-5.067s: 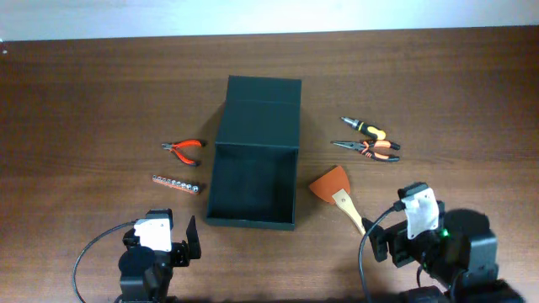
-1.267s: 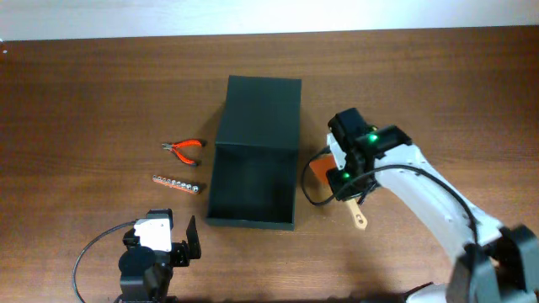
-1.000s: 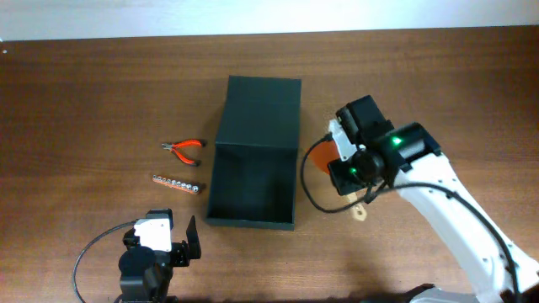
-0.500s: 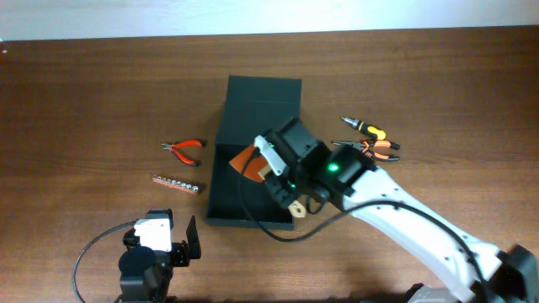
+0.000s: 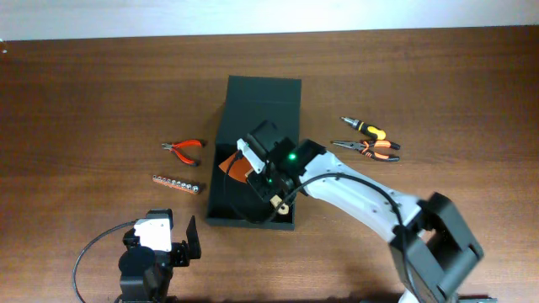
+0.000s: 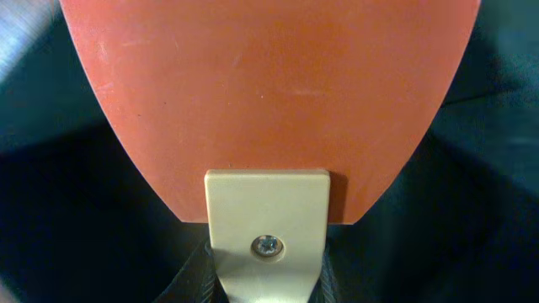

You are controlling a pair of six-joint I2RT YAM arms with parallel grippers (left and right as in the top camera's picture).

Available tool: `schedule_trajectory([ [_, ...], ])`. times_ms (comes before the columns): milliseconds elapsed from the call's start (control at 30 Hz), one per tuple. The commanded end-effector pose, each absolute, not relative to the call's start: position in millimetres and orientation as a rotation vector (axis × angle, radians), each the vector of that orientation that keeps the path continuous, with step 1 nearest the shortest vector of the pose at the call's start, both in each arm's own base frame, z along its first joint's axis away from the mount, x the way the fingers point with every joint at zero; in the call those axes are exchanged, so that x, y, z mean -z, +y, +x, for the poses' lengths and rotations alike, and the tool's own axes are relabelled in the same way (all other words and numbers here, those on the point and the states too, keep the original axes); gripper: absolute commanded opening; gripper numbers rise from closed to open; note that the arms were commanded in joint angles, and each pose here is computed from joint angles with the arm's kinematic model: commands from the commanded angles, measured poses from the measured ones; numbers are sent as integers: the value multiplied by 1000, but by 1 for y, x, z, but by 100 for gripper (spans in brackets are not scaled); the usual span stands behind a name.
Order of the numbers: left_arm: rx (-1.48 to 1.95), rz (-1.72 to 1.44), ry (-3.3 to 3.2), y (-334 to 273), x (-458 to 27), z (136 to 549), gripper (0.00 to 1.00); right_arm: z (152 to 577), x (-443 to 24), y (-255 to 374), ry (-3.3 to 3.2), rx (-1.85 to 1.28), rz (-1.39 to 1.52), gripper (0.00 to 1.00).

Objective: Pack container
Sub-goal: 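Lift the scraper with the right gripper and lower it into the box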

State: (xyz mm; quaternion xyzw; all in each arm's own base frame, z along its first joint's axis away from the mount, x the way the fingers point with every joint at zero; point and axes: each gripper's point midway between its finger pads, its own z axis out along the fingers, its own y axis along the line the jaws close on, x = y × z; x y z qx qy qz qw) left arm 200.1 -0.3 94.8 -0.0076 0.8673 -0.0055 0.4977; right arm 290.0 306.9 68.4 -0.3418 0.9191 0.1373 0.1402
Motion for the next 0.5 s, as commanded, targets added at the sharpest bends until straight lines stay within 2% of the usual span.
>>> schedule_trajectory([
  [0, -8, -7, 2095, 2, -94, 200, 99, 290, -54, 313, 2672, -397, -1023, 5],
  [67, -8, -7, 2095, 2, -94, 200, 99, 290, -44, 311, 2693, -377, -1028, 5],
  [133, -8, -7, 2095, 2, -94, 200, 99, 290, -39, 310, 2705, -368, -1030, 10],
  [200, -8, -7, 2095, 2, -94, 200, 99, 290, -39, 310, 2705, -367, -1029, 23],
  [233, -8, -7, 2095, 2, -94, 200, 99, 290, -39, 310, 2703, -363, -1028, 34],
  [267, -8, -7, 2095, 2, -94, 200, 99, 291, -40, 310, 2700, -363, -1027, 40],
  [467, -8, -7, 2095, 2, -94, 200, 99, 294, -58, 313, 2669, -380, -1017, 68],
])
